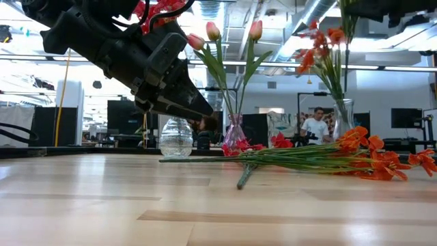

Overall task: Sort flowers into vase by color
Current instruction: Put the bottom orange flowers into the right transparent vase

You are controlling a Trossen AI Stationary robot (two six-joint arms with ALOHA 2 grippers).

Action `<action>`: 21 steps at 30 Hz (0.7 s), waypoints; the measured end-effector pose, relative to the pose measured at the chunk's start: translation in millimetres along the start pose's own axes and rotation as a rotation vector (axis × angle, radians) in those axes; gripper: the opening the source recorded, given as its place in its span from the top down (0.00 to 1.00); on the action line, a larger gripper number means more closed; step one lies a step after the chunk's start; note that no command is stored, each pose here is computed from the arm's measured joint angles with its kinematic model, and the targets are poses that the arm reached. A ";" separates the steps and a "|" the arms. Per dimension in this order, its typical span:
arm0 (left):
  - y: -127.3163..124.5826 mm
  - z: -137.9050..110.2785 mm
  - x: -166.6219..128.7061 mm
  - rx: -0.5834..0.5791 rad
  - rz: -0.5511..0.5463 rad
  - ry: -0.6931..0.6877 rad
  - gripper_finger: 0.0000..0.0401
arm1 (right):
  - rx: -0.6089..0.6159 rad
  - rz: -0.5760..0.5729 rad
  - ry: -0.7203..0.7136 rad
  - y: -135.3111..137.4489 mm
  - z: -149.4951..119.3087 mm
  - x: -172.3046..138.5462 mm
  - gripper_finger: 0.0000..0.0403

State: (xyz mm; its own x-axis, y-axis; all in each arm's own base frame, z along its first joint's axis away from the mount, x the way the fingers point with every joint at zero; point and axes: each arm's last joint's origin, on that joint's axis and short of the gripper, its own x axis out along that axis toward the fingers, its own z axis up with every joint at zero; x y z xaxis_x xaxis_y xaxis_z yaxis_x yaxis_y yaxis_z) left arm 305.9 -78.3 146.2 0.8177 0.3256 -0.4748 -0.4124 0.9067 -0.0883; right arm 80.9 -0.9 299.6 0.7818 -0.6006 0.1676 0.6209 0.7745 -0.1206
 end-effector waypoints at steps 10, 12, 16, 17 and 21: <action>0.0 0.0 0.0 0.000 0.000 0.000 0.48 | -0.035 -0.055 0.085 4.0 -24.7 4.6 0.90; 0.0 0.0 0.0 0.000 0.000 0.000 0.48 | -0.051 -0.078 0.099 4.7 -32.1 6.2 0.90; 0.0 0.0 0.0 0.000 -0.001 0.001 0.48 | -0.068 -0.114 0.117 4.0 -39.9 8.4 0.90; 0.0 0.0 0.0 0.000 -0.001 0.000 0.48 | -0.072 -0.120 0.120 3.9 -41.1 8.7 0.89; 0.0 0.0 0.0 0.000 -0.001 0.001 0.48 | -0.063 -0.129 0.122 3.3 -41.8 9.1 0.87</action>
State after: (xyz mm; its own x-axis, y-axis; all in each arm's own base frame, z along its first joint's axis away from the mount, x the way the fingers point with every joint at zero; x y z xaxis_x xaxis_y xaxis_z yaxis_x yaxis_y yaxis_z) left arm 305.8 -78.4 146.2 0.8177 0.3250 -0.4752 -0.4118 0.9070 -0.0884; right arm 92.5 -12.0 259.8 0.6943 -0.7167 0.0660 0.7158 0.6779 -0.1676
